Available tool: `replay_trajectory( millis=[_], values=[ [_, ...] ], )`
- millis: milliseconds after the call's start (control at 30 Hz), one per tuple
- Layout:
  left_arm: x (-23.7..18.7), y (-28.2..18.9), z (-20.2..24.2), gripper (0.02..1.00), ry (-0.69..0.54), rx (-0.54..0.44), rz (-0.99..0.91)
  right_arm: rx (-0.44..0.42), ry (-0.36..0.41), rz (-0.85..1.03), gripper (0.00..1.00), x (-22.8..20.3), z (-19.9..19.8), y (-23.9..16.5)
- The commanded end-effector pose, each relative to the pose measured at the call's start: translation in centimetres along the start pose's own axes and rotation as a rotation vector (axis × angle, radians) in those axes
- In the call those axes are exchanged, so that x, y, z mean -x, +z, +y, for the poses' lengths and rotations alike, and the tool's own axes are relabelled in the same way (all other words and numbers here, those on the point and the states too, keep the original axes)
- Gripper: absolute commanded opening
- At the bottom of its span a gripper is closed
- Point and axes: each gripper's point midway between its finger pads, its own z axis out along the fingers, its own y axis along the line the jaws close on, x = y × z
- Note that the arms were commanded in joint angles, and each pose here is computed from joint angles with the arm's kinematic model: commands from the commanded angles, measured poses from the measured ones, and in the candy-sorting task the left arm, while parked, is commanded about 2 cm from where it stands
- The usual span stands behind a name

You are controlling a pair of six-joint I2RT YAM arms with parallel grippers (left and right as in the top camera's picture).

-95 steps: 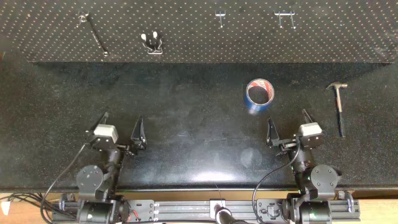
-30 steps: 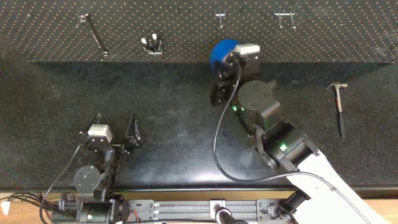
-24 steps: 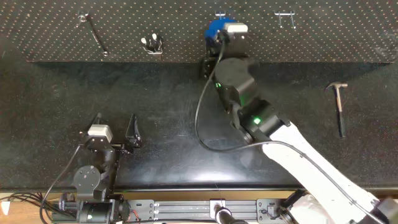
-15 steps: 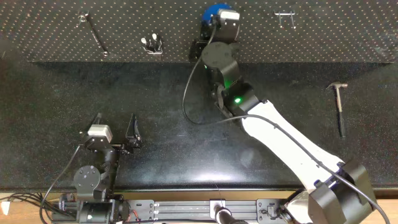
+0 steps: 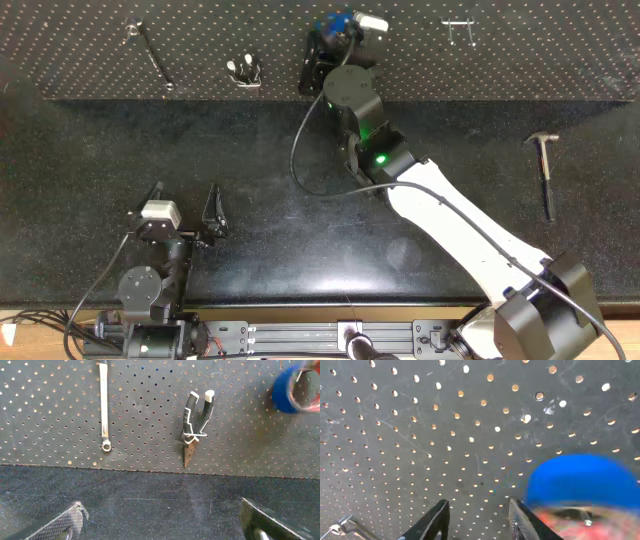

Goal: Place Tools Onto Pegboard

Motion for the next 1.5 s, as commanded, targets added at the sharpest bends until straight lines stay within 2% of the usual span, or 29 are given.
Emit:
replay_trajectory(
  millis=[33,133,167,200,233,267,300,333,367,400,433,467,500,567,600,633,700,767,800,867,933,1067,1267,1333,1367,1400,1433,1467,1500],
  values=[
    [-0.1,0.0,0.0,0.993,0.016,-0.001,-0.001,0.015,-0.001,0.029,0.413,0.1,0.6,-0.2],
    [-0.1,0.0,0.0,0.996,0.016,-0.001,-0.001,0.073,-0.022,0.192,0.411,-1.8,1.2,-2.0],
    [-0.1,0.0,0.0,0.993,0.016,-0.001,-0.001,0.069,0.007,0.279,0.411,-2.9,1.0,-3.3],
    [-0.1,0.0,0.0,0.993,0.015,-0.001,-0.001,0.093,0.005,0.339,0.408,-3.5,1.3,-4.3],
    [-0.1,0.0,0.0,0.996,0.016,-0.001,-0.001,0.112,0.034,0.473,0.411,-4.7,0.8,-6.6],
    [-0.1,0.0,0.0,0.993,0.016,-0.001,-0.001,0.083,0.046,0.564,0.408,-5.3,-0.7,-8.2],
    [-0.1,0.0,0.0,0.993,0.016,-0.001,-0.001,-0.036,0.051,0.657,0.435,-5.9,-4.5,-10.2],
    [-0.1,0.0,0.0,0.993,0.016,-0.001,-0.001,-0.272,-0.001,0.829,0.435,-6.6,-12.2,-14.5],
    [-0.1,0.0,0.0,0.993,0.016,-0.001,-0.001,-0.395,-0.072,0.946,0.454,-6.5,-17.2,-17.6],
    [-0.1,0.0,0.0,0.993,0.016,-0.001,-0.001,-0.482,-0.182,1.061,0.516,-5.7,-22.2,-20.5],
    [-0.1,0.0,0.0,0.993,0.016,-0.001,0.0,-0.488,-0.302,1.166,0.621,-4.6,-26.8,-22.6],
    [-0.1,0.0,0.0,0.993,0.016,-0.001,-0.001,-0.507,-0.3,1.201,0.691,-3.7,-30.2,-23.8],
    [-0.1,0.0,0.0,0.993,0.016,-0.001,-0.001,-0.533,-0.266,1.219,0.695,-3.2,-32.6,-24.8],
    [-0.1,0.0,0.0,0.993,0.015,-0.001,-0.001,-0.652,-0.08,1.194,0.704,-2.6,-37.9,-27.4],
    [-0.1,0.0,0.0,0.993,0.016,-0.001,-0.001,-0.641,-0.087,1.213,0.711,-3.2,-40.0,-28.4],
    [-0.1,0.0,0.0,0.993,0.016,-0.001,-0.001,-0.588,-0.146,1.251,0.711,-4.3,-41.1,-28.5],
    [-0.1,0.0,0.0,0.993,0.016,-0.001,-0.001,-0.523,-0.303,1.293,0.827,-6.2,-43.0,-28.3],
    [-0.1,0.0,0.0,0.993,0.016,-0.001,-0.001,-0.608,-0.446,1.323,0.869,-5.3,-45.6,-28.6],
    [-0.1,0.0,0.0,0.993,0.016,-0.001,-0.001,-0.608,-0.457,1.287,0.873,-5.1,-46.2,-27.7],
    [-0.1,0.0,0.0,0.993,0.016,-0.001,-0.001,-0.579,-0.443,1.302,0.873,-6.7,-47.7,-26.3],
    [-0.1,0.0,0.0,0.993,0.016,-0.001,-0.001,-0.49,-0.377,1.218,0.871,-7.1,-47.4,-23.4],
    [-0.1,0.0,0.0,0.993,0.016,-0.001,-0.001,-0.506,-0.374,1.151,0.871,-6.3,-48.5,-22.6],
    [-0.1,0.0,0.0,0.993,0.016,-0.001,-0.001,-0.468,-0.304,1.157,0.858,-8.1,-49.2,-22.3],
    [-0.1,0.0,0.0,0.993,0.015,-0.001,0.0,-0.462,-0.291,1.174,0.798,-8.4,-48.9,-22.6],
    [-0.1,0.0,0.0,0.993,0.016,-0.001,-0.001,-0.455,-0.277,1.19,0.459,-8.7,-48.6,-22.9],
    [-0.1,0.0,0.0,0.993,0.016,-0.001,0.0,-0.452,-0.271,1.197,0.2,-8.8,-48.4,-23.0],
    [-0.1,0.0,0.0,0.993,0.015,-0.001,0.0,-0.448,-0.264,1.205,0.187,-9.0,-48.3,-23.2],
    [-0.1,0.0,0.0,0.991,0.016,-0.001,-0.001,-0.446,-0.262,1.209,0.08,-9.2,-48.2,-23.3],
    [-0.1,0.0,0.0,0.993,0.015,-0.001,-0.001,-0.443,-0.256,1.216,0.08,-9.5,-48.1,-23.4]
  ],
)
